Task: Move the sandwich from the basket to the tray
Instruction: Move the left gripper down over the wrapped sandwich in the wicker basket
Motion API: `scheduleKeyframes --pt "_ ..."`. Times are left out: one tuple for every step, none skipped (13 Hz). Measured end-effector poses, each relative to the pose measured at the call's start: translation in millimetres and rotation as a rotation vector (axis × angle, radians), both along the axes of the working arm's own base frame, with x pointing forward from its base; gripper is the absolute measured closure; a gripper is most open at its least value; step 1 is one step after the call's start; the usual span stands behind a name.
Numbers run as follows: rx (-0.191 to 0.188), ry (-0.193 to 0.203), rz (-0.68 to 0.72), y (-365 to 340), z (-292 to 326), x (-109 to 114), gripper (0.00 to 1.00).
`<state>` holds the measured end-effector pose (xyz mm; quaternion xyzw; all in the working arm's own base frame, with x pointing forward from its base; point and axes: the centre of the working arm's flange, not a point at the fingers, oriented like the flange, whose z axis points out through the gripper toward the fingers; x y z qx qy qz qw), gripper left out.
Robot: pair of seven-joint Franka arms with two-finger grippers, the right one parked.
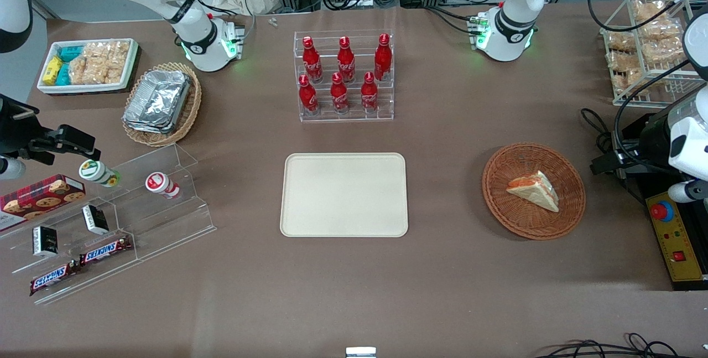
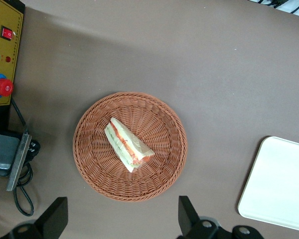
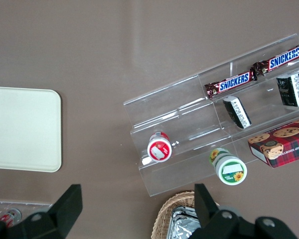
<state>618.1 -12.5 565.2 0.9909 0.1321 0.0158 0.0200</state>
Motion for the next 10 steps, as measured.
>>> scheduleKeyframes --pt "0.000 0.001 0.000 0 0 0 0.00" --pt "0.000 0.001 0.000 0 0 0 0.01" --pt "0.000 0.002 0.000 0 0 0 0.01" --pt "0.000 0.004 0.000 0 -1 0 0.01" --pt "0.000 0.011 0.000 0 -3 0 0.00" --pt "0.000 0.020 0.005 0 -8 2 0.01" --pt "-0.001 0.034 0.021 0 -16 3 0.01" --pt "-0.001 0.046 0.059 0 -28 6 0.01" --pt "-0.001 0.041 0.112 1 -42 10 0.01" --pt "0.000 0.027 0.183 1 -60 13 0.02"
